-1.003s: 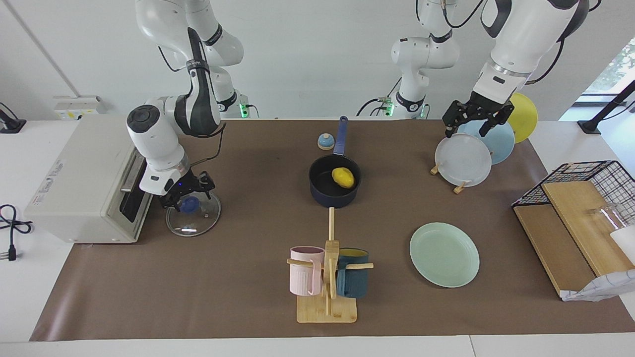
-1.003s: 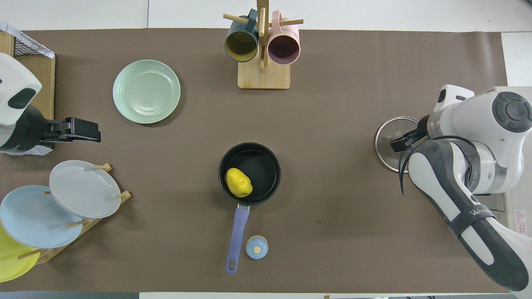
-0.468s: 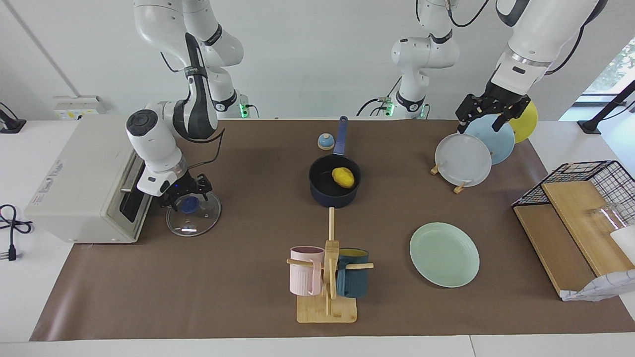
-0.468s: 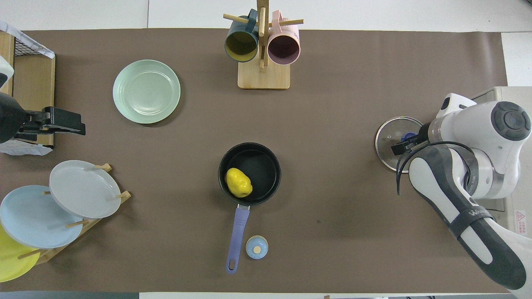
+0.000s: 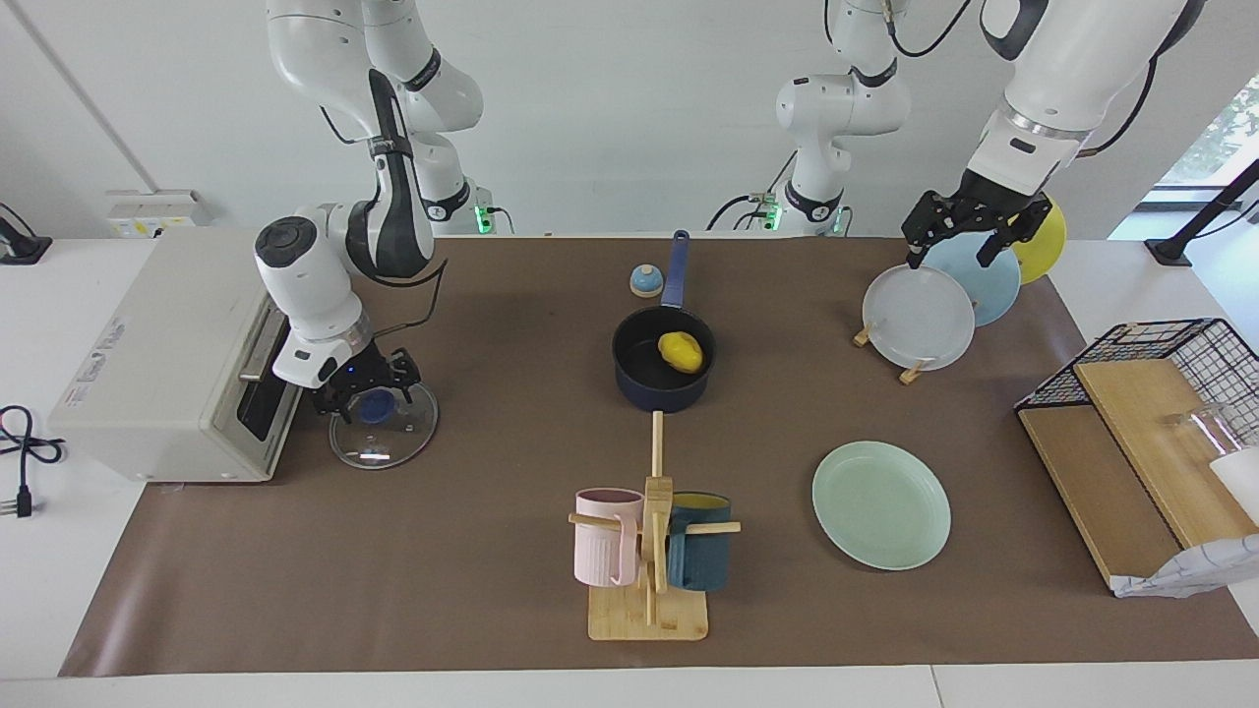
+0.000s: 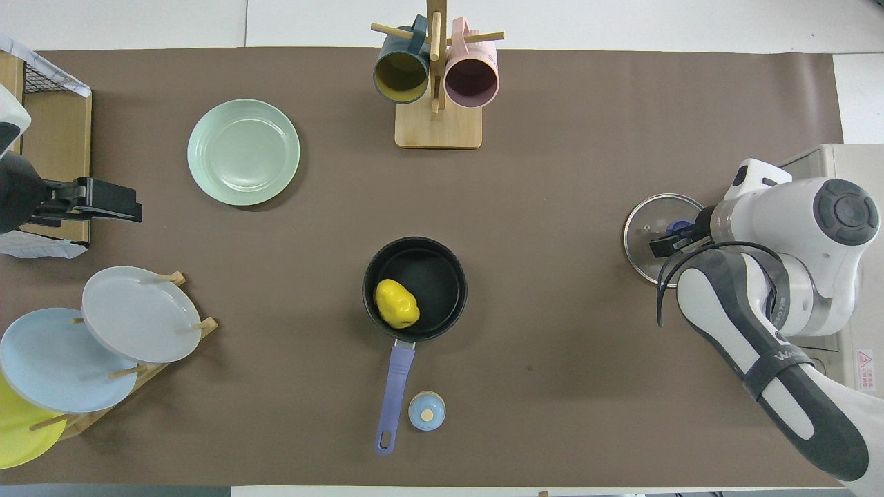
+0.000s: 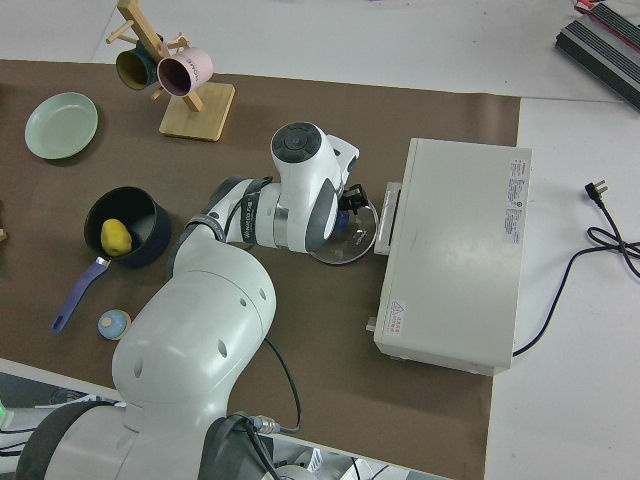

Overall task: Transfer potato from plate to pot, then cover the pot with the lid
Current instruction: 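Grasp the blue knob of the glass lid with the right gripper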

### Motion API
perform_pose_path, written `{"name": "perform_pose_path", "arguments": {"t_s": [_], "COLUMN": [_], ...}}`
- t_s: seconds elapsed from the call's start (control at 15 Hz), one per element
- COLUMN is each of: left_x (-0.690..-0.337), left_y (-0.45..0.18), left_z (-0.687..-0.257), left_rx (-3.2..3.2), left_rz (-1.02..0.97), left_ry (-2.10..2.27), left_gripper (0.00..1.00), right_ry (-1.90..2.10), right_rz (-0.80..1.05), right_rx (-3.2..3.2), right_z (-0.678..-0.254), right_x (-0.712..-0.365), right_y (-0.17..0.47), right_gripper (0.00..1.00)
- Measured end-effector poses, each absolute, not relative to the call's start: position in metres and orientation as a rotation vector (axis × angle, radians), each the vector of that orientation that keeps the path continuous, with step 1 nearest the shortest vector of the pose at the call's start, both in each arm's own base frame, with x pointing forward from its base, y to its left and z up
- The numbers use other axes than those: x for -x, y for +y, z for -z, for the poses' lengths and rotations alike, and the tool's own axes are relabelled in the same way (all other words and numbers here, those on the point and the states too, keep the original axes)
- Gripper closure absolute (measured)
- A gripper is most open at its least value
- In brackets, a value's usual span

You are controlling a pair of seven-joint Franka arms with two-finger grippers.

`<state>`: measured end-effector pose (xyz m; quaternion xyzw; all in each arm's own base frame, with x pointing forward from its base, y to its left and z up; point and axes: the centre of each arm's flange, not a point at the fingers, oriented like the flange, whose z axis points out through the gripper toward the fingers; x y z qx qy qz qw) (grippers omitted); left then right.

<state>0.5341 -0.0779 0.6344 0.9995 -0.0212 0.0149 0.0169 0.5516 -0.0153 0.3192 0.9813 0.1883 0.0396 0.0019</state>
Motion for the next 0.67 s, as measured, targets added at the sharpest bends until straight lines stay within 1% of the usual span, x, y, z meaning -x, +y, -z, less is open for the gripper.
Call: {"name": "perform_pose_path", "arguments": {"t_s": [0.13, 0.2, 0.27, 0.33, 0.4, 0.47, 0.53, 0.6, 0.67], "left_x": [-0.5339, -0.5335, -0.5328, -0.5318, -0.5314, -0.5313, -0.5313, -0.5312, -0.5311], "left_y": [-0.0775, -0.0774, -0.0774, -0.0773, -0.0772, -0.0772, -0.0772, -0.0773, -0.0773], "left_z": [-0.6341, -0.6337, -0.6331, -0.6323, -0.632, -0.6319, -0.6319, -0.6318, -0.6318], "left_rx": [-3.107, -3.108, -3.109, -3.11, -3.111, -3.111, -3.111, -3.111, -3.111], "left_rz": [-0.042, -0.036, -0.026, -0.012, -0.006, -0.005, -0.004, -0.003, -0.002], "left_ry": [-0.066, -0.066, -0.067, -0.067, -0.067, -0.067, -0.067, -0.067, -0.068], "left_gripper": [0.0, 0.0, 0.0, 0.0, 0.0, 0.0, 0.0, 0.0, 0.0], "right_ry": [0.583, 0.582, 0.583, 0.583, 0.583, 0.583, 0.583, 0.583, 0.582], "right_rz": [-0.109, -0.105, -0.104, -0.104, -0.104, -0.104, -0.103, -0.101, -0.096], "right_rx": [-3.083, -3.083, -3.084, -3.084, -3.084, -3.084, -3.084, -3.084, -3.085], "right_z": [-0.3132, -0.3117, -0.3113, -0.3113, -0.3113, -0.3113, -0.3113, -0.3109, -0.3103], "right_x": [-0.551, -0.5509, -0.5509, -0.5509, -0.5509, -0.5509, -0.5509, -0.5507, -0.5503], "right_y": [-0.0185, -0.0187, -0.0186, -0.0186, -0.0186, -0.0187, -0.0187, -0.0187, -0.019], "right_gripper": [0.0, 0.03, 0.03, 0.07, 0.07, 0.11, 0.27, 0.36, 0.36]}}
